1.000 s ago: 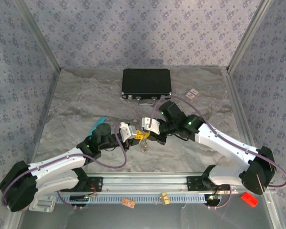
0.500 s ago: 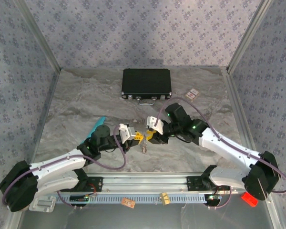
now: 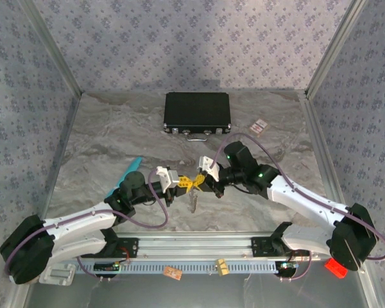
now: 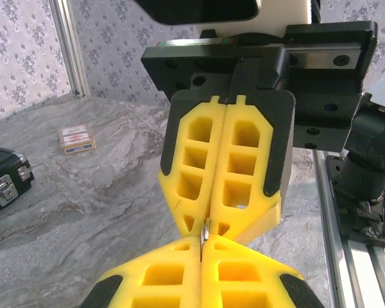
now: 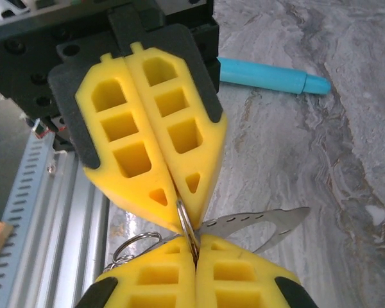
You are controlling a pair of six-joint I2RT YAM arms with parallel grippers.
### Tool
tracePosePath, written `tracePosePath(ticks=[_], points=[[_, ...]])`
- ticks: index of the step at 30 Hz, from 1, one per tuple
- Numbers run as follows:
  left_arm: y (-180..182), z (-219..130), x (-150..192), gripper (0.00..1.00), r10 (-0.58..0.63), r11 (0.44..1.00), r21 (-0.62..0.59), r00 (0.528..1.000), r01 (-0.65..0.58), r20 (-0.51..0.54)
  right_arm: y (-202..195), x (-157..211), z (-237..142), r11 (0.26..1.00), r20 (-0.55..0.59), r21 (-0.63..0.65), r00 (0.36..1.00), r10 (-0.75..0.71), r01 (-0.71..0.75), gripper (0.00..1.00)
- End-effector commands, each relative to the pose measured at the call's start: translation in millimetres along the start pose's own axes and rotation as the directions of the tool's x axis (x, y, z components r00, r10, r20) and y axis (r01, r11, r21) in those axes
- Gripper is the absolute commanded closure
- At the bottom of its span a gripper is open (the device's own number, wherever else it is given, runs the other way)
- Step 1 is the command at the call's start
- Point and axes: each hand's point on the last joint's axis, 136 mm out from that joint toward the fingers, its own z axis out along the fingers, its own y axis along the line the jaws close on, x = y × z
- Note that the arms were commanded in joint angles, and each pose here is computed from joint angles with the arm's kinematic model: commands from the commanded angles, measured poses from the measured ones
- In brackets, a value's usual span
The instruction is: Put the keys on the keyring
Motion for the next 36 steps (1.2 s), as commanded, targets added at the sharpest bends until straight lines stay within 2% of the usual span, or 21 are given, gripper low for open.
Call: tracePosePath(ticks=[1,3,6,10,13,17,24,27,31,34,36], points=[[-4.4,-1.0,-18.4,1.00,0.017,1.000,0.019,0.998,-0.018,0.064,3.8,-9.9,-5.3,1.000,0.024,-0.014,0.999,-0.024,0.025,1.00],[-3.7,-1.7,-15.1,0.99,0.024,1.000,0.013,0.999,-0.024,0.043,4.9,-10.3,-7.2,0.999,0.009,-0.017,0.999,-0.039,0.039,1.00],[0.3,-2.2,-7.0,0.80,0.034,0.999,-0.011,0.999,-0.034,-0.019,5.4,-8.7,-10.0,0.998,-0.028,-0.018,0.998,-0.059,0.058,1.00],[3.7,-4.8,0.4,0.78,0.070,0.997,-0.028,0.993,-0.073,-0.099,3.0,1.4,-12.1,0.995,-0.141,-0.013,0.985,-0.097,0.097,1.00],[3.3,-5.4,2.3,0.78,0.093,0.995,-0.019,0.986,-0.096,-0.137,4.0,6.9,-11.7,0.991,-0.218,-0.030,0.967,-0.132,0.128,1.00],[0.5,-4.7,-1.1,0.79,0.109,0.994,0.000,0.985,-0.110,-0.134,4.7,8.3,-10.0,0.986,-0.281,-0.047,0.945,-0.168,0.161,1.00],[-3.9,-1.6,-2.6,0.81,0.111,0.994,0.033,0.985,-0.107,-0.131,11.6,0.5,-3.8,0.972,-0.322,-0.084,0.917,-0.234,0.219,1.00],[-6.8,0.1,-4.7,0.86,0.112,0.993,0.054,0.986,-0.106,-0.125,13.2,-0.8,-0.9,0.968,-0.339,-0.093,0.906,-0.252,0.234,1.00],[-9.1,0.0,-8.6,0.99,0.120,0.991,0.068,0.987,-0.113,-0.108,15.1,-2.3,-0.5,0.967,-0.337,-0.097,0.907,-0.253,0.234,1.00],[-10.1,-1.4,-9.9,1.00,0.115,0.991,0.072,0.989,-0.109,-0.092,9.5,-7.1,-6.5,0.977,-0.275,-0.048,0.938,-0.212,0.207,0.81],[-9.7,-3.0,-11.5,1.00,0.104,0.993,0.067,0.992,-0.100,-0.067,5.5,-12.9,-13.6,0.986,-0.189,-0.018,0.968,-0.167,0.166,0.69]])
